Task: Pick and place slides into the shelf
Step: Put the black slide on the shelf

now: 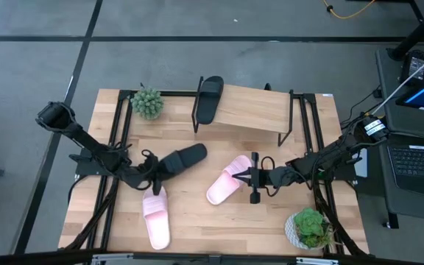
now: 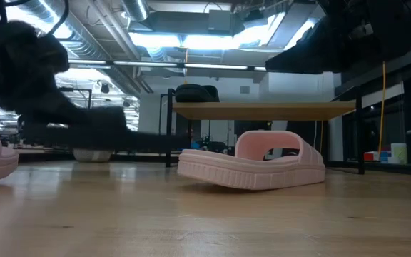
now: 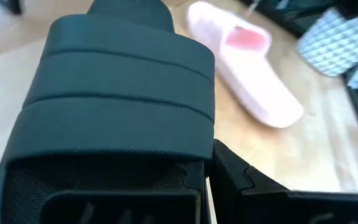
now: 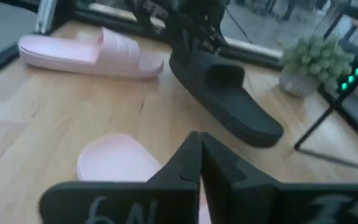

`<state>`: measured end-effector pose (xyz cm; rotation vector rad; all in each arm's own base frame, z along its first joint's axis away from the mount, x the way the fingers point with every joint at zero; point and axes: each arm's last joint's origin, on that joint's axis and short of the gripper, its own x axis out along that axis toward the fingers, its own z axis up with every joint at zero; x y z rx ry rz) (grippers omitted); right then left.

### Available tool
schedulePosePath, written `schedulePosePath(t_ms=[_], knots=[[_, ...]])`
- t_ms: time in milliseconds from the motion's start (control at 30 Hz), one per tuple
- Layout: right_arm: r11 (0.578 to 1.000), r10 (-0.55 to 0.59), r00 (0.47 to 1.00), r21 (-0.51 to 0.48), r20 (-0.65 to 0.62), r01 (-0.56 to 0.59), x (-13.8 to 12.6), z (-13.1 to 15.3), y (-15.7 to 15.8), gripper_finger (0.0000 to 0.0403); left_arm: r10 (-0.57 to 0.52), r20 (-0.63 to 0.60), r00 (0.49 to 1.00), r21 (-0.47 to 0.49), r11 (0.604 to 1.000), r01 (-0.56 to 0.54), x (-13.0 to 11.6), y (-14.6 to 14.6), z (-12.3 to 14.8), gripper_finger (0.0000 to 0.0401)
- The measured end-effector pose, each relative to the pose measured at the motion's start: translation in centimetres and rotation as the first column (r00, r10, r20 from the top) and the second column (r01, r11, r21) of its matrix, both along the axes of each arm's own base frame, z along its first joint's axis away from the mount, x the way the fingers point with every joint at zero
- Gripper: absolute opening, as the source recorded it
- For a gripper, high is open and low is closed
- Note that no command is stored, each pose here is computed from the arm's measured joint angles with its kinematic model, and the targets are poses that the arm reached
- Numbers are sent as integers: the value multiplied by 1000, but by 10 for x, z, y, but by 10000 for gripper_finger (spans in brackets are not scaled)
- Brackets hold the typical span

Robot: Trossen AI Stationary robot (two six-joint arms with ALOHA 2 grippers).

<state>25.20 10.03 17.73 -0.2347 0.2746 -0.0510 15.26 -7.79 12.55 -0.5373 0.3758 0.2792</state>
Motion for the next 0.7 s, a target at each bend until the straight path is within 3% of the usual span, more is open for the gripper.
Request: schedulePosePath(t_ms=[233,400,700], knots=[[987,48,997,-156,67,-37,10,20,5,8,-106,54,993,61,993,102,4,-4,8,1],[977,59,994,-210,94,-38,19,36,7,10,-247,111,963,122,965,234,7,-9,17,1],[954,48,996,-294,-74,-68,38,65,10,40,-353,155,923,166,930,328,26,3,34,0]])
